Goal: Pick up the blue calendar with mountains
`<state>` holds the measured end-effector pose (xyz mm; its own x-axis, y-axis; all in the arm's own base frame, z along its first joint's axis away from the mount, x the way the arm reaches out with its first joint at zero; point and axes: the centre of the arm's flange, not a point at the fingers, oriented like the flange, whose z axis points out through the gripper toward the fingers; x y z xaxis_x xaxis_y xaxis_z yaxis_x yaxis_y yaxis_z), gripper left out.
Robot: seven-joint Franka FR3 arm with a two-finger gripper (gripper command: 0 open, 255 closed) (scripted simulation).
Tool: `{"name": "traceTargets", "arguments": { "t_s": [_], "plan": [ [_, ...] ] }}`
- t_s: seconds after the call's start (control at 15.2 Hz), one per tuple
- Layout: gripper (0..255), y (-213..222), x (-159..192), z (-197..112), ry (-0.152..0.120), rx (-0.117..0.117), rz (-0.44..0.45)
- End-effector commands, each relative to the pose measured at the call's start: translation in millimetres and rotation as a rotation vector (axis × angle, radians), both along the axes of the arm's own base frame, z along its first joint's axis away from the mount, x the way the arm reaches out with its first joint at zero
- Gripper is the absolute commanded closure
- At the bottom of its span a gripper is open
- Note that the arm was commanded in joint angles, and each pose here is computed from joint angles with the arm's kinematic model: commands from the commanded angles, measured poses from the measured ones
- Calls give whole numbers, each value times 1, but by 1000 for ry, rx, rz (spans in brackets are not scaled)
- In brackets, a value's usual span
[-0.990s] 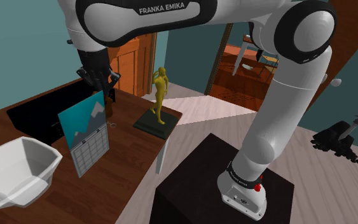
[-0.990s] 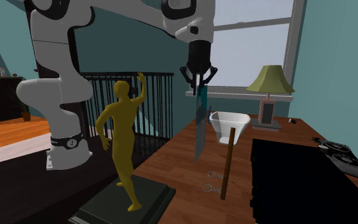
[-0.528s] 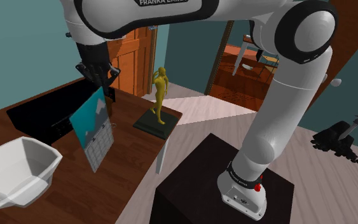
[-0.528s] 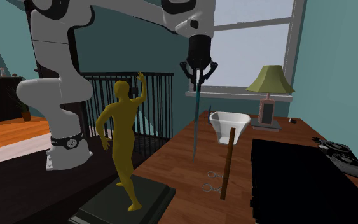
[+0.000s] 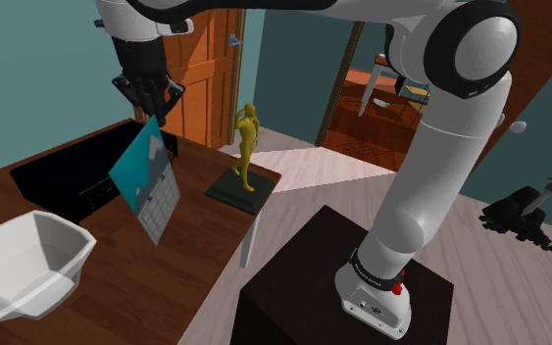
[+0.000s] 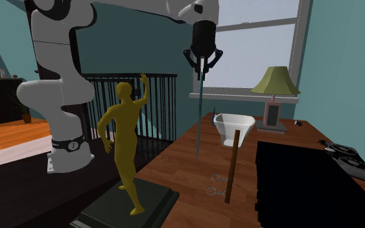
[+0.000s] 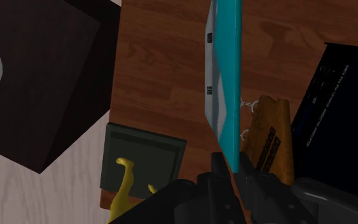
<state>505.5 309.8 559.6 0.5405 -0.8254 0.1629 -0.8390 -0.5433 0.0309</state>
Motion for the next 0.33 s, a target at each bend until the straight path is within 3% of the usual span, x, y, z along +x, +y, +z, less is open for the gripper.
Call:
{"name": "traceTargets", "arguments": {
  "t_s": [0.0, 0.26],
  "plan": [
    [255, 0, 0, 10, 0, 0, 0],
    [255, 0, 0, 22, 0, 0, 0]
  ]
}}
